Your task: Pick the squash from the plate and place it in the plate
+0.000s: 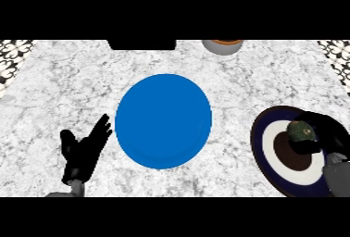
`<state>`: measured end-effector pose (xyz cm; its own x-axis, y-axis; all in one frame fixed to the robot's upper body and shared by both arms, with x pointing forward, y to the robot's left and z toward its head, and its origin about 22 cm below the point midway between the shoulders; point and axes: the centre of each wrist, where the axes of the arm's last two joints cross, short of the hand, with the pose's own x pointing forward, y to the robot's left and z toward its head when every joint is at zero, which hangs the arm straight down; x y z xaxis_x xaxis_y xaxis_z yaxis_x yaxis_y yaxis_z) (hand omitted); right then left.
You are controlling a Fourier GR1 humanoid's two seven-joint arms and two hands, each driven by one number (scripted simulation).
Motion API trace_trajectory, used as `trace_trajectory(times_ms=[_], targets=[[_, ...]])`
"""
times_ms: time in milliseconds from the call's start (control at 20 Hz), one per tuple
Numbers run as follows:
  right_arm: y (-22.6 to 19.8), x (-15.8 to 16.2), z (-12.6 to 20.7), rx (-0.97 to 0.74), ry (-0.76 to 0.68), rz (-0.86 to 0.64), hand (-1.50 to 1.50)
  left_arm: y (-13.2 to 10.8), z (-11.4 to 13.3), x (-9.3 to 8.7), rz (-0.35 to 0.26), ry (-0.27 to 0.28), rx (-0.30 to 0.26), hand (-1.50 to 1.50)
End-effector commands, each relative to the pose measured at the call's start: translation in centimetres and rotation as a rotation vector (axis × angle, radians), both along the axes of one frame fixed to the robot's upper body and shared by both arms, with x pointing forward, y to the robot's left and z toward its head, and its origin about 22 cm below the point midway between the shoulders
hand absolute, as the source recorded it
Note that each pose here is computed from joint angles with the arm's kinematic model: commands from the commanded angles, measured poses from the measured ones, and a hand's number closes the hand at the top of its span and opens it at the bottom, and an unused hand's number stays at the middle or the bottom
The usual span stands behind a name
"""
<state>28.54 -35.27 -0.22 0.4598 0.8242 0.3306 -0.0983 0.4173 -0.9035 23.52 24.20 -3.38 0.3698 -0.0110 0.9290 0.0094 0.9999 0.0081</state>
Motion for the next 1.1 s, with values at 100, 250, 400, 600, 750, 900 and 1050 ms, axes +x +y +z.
trace_trajectory(times_ms=[100,250,400,600,750,900,1050], targets=[[1.8,1.0,-1.2,-0.053,-0.026,0.014,1.50,-1.0,2.0,0.8,0.004,0.013,0.003,0.00],[-0.9,-1.3,0.1,-0.114,-0.142,0.009,1.50,0.4,0.4,0.5,0.003,0.013,0.003,0.00],[15.0,0.5,0.6,0.040,-0.281,0.118,1.50,-0.6,-0.1,0.3,-0.017,0.012,0.005,0.00],[23.5,0.8,1.8,0.101,-0.319,0.293,1.50,-1.8,0.7,0.8,-0.088,-0.010,0.004,0.00],[26.6,1.2,5.0,0.083,-0.474,0.295,1.50,-2.8,0.5,0.9,-0.122,0.007,-0.002,0.00],[28.9,0.8,6.4,0.062,-0.560,0.265,1.50,-2.8,0.6,1.1,-0.132,0.012,0.012,0.00],[30.4,0.5,7.3,0.092,-0.610,0.189,1.50,-3.0,0.6,1.2,-0.147,0.014,0.005,0.00]])
